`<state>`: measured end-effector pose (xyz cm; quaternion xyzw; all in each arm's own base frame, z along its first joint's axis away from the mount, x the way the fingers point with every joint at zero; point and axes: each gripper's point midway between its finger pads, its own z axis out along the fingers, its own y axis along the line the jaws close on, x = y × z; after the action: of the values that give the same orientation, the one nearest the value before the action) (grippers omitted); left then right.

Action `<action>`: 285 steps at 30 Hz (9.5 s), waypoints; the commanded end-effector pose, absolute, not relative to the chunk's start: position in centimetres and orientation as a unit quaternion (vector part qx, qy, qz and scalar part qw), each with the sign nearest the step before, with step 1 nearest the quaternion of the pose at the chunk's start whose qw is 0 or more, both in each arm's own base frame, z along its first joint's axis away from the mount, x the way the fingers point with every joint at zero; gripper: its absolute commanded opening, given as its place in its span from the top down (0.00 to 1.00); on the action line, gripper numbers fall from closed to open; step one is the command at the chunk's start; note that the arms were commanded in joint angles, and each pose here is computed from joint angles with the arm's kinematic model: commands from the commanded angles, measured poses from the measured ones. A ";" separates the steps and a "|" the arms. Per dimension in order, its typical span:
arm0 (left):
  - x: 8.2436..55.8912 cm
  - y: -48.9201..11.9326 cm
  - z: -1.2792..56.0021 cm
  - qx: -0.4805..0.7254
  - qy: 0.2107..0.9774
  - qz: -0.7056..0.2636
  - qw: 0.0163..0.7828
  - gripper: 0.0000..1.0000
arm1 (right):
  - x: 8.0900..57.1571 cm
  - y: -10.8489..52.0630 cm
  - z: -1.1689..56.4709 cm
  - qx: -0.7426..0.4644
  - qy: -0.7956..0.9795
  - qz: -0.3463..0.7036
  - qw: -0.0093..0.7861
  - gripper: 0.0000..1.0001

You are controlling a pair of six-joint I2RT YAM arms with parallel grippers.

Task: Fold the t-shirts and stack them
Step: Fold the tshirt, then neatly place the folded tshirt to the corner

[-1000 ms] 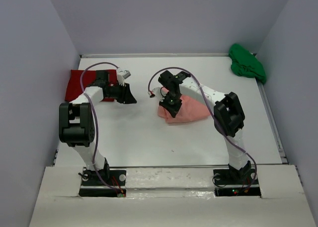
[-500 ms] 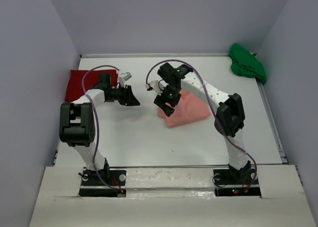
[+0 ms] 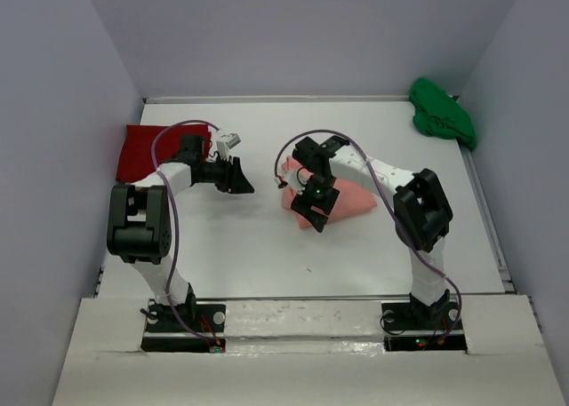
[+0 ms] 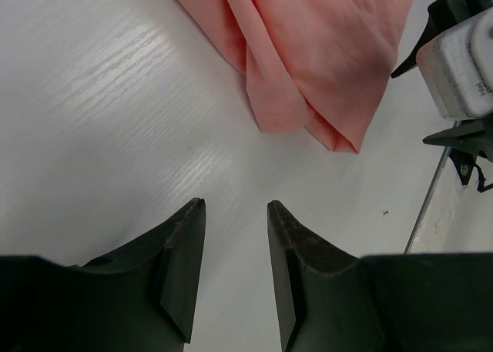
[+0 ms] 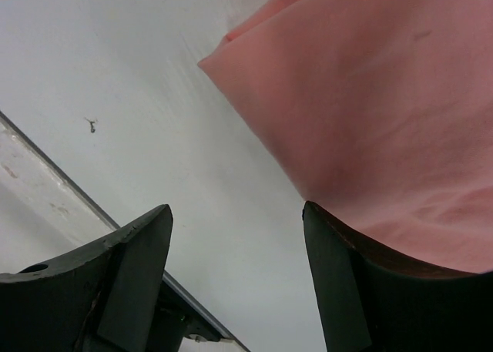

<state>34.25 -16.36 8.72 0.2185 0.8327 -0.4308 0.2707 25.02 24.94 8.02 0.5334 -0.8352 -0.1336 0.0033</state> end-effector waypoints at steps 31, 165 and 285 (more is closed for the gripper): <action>34.8 -15.9 10.5 0.226 0.821 -0.428 0.303 0.52 | 30.3 29.2 0.6 0.579 -0.805 0.018 -0.131 1.00; 38.8 -30.7 9.4 0.119 0.720 -0.662 0.173 1.00 | 22.9 34.0 17.6 0.635 -0.742 -0.141 -0.160 0.00; 47.9 7.4 25.9 0.195 0.892 -0.143 0.383 1.00 | 36.7 8.0 10.0 0.382 -0.881 0.210 -0.184 0.10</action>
<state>49.01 7.58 21.08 0.1774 0.9091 -0.1655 0.3387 35.96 7.26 8.72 0.3897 -0.8812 0.2111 -0.1642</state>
